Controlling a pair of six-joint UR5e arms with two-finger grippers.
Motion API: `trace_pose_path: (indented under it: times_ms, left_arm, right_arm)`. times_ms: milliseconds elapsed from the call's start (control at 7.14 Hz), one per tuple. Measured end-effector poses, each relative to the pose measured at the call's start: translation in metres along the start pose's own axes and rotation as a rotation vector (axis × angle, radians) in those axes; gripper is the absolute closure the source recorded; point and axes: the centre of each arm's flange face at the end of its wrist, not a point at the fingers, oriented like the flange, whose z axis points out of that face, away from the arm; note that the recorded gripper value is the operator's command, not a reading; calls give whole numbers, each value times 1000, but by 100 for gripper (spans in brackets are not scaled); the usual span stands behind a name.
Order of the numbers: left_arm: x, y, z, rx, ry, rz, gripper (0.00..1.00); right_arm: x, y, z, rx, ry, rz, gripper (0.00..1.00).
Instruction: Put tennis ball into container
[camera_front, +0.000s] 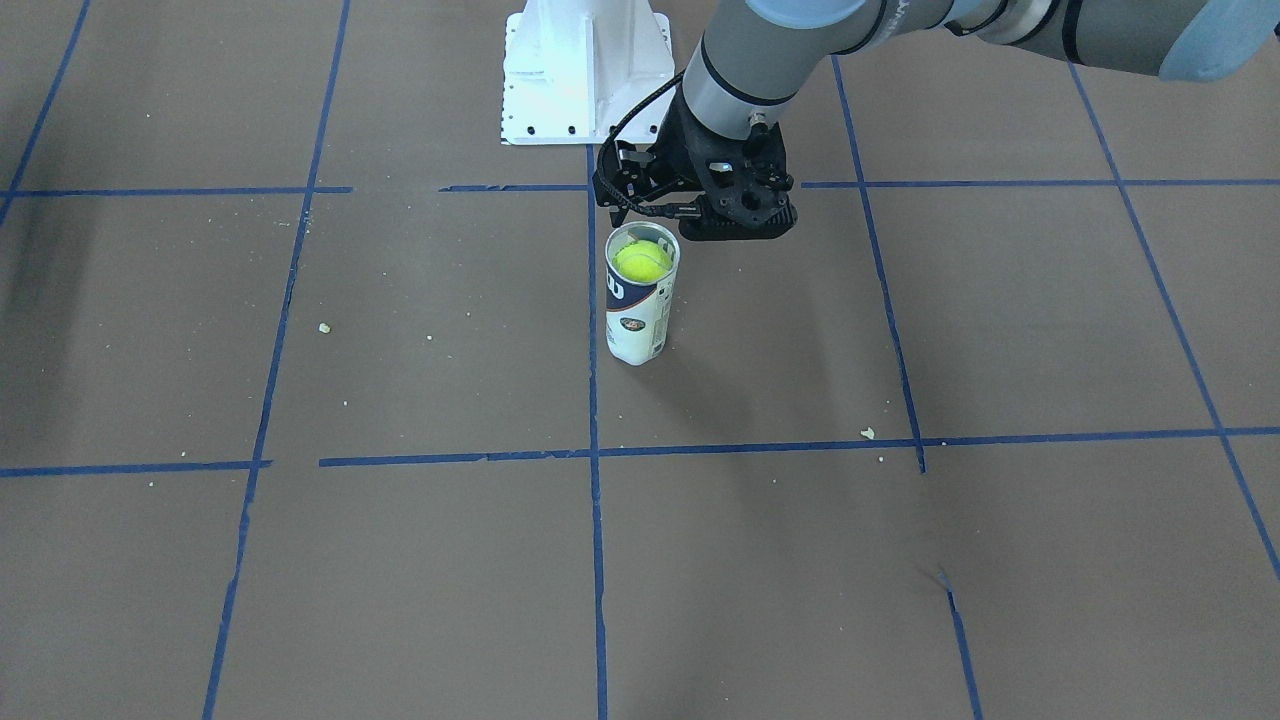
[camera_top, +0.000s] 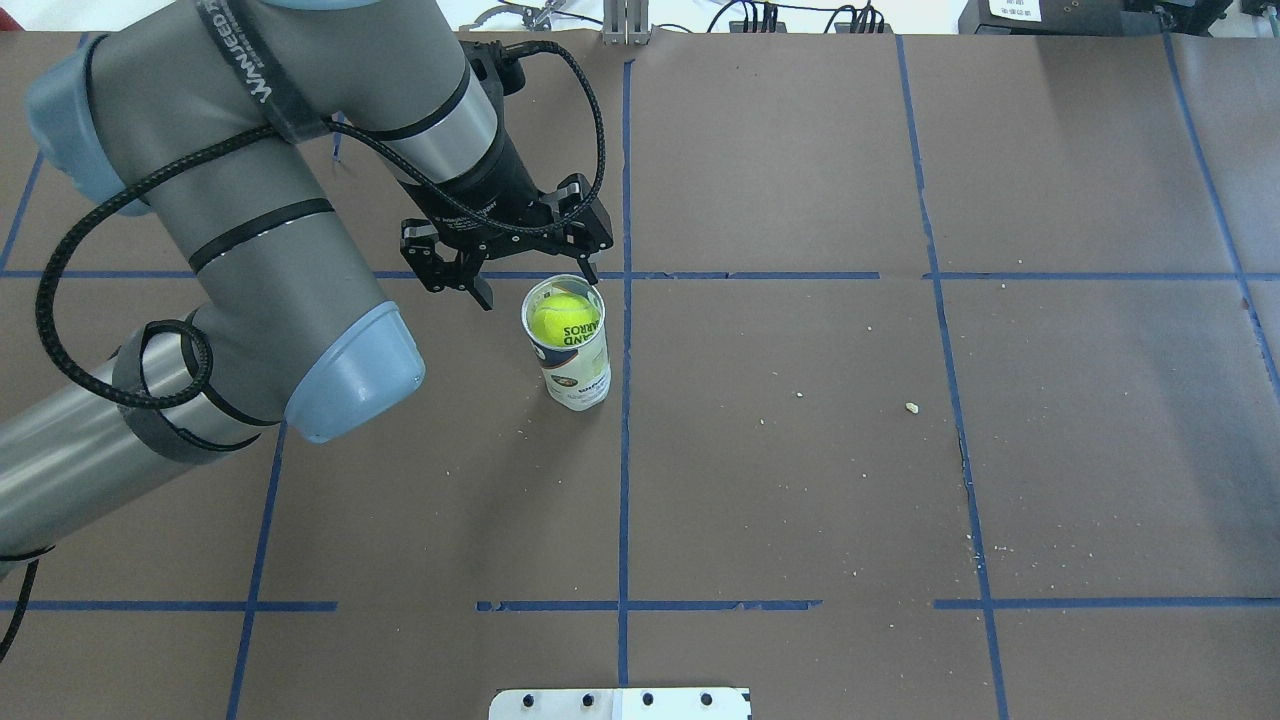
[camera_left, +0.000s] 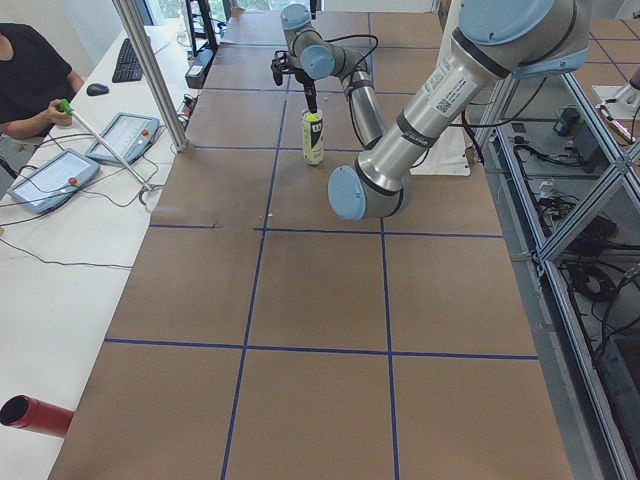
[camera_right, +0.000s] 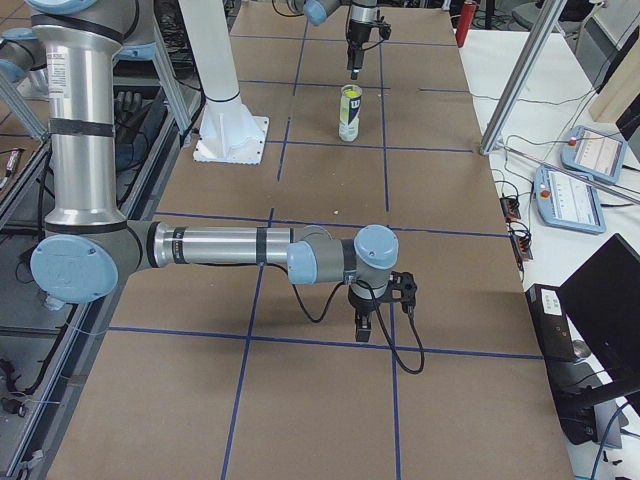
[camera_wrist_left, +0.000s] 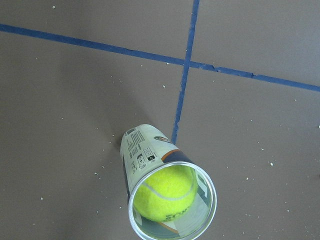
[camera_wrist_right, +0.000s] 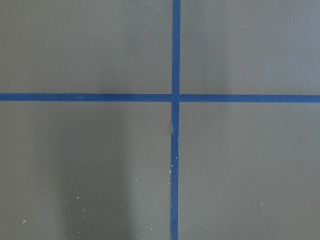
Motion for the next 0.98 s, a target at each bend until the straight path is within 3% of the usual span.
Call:
trace_pose_path:
  times_ms: [560,700,980]
  left_arm:
    - [-122,-79,-103,87,40,-46,0]
    - [-171,-95,-115,112,19,-34,0]
    - [-293,-123,-121,128,-73,103,0]
  right_arm:
    - [0,0,0,0,0,0,0]
    - [0,0,0,0,0,0,0]
    - [0,0,0,0,0,0,0]
